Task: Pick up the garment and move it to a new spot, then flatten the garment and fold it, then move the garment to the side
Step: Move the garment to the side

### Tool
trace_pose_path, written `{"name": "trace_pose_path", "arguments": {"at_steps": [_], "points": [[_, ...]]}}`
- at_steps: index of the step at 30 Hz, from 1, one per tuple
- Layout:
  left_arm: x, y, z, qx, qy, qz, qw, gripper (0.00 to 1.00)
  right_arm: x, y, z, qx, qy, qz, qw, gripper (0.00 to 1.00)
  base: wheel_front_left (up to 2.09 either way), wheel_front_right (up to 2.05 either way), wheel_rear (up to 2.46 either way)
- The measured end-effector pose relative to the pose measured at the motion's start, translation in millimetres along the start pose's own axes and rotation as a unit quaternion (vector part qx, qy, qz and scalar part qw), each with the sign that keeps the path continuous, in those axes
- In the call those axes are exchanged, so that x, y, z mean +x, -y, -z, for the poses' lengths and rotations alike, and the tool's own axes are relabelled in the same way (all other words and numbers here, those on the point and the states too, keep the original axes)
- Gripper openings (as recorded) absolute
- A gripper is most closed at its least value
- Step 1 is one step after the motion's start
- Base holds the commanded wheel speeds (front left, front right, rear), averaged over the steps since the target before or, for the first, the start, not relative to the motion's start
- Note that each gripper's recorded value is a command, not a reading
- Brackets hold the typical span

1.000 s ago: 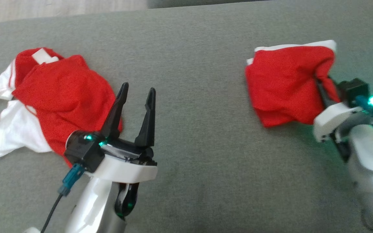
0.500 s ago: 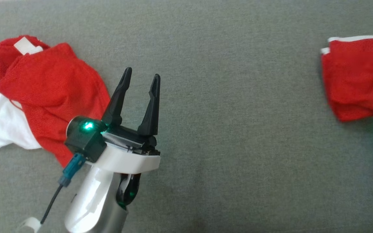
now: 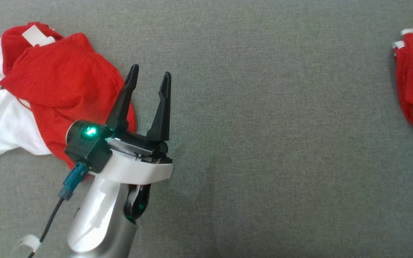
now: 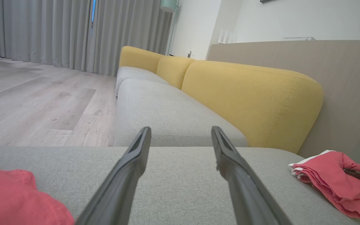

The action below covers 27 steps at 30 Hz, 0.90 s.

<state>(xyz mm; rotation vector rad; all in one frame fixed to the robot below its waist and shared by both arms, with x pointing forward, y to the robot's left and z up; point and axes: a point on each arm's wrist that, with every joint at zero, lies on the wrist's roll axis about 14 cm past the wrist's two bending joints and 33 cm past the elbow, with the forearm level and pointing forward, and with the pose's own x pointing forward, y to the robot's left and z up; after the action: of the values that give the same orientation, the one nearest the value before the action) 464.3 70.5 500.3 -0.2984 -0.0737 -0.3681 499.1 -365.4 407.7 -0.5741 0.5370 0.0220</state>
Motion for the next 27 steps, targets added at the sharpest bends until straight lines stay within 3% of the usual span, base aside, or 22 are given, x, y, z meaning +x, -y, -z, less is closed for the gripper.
{"name": "trace_pose_path", "arguments": {"at_steps": [7,14,19,23,27], "points": [[-1,2,-12,0.004,0.013,-0.001,1.000,1.00,-9,23,-25,0.017,0.039,0.035,0.998,1.00,0.00,0.00,0.00],[-13,4,-41,0.012,0.045,-0.010,0.999,1.00,-32,30,-85,0.065,0.143,0.060,0.986,1.00,0.00,0.00,0.00],[-33,4,-56,0.015,0.060,-0.024,0.998,1.00,-60,15,-151,0.116,0.246,0.052,0.961,1.00,0.00,0.00,0.00],[-49,5,-70,0.020,0.078,-0.032,0.996,1.00,-93,1,-203,0.165,0.326,0.038,0.930,1.00,0.00,0.00,0.00],[-66,7,-71,0.020,0.078,-0.038,0.996,1.00,-123,-22,-227,0.207,0.372,0.012,0.905,1.00,0.00,0.00,0.00]]}}
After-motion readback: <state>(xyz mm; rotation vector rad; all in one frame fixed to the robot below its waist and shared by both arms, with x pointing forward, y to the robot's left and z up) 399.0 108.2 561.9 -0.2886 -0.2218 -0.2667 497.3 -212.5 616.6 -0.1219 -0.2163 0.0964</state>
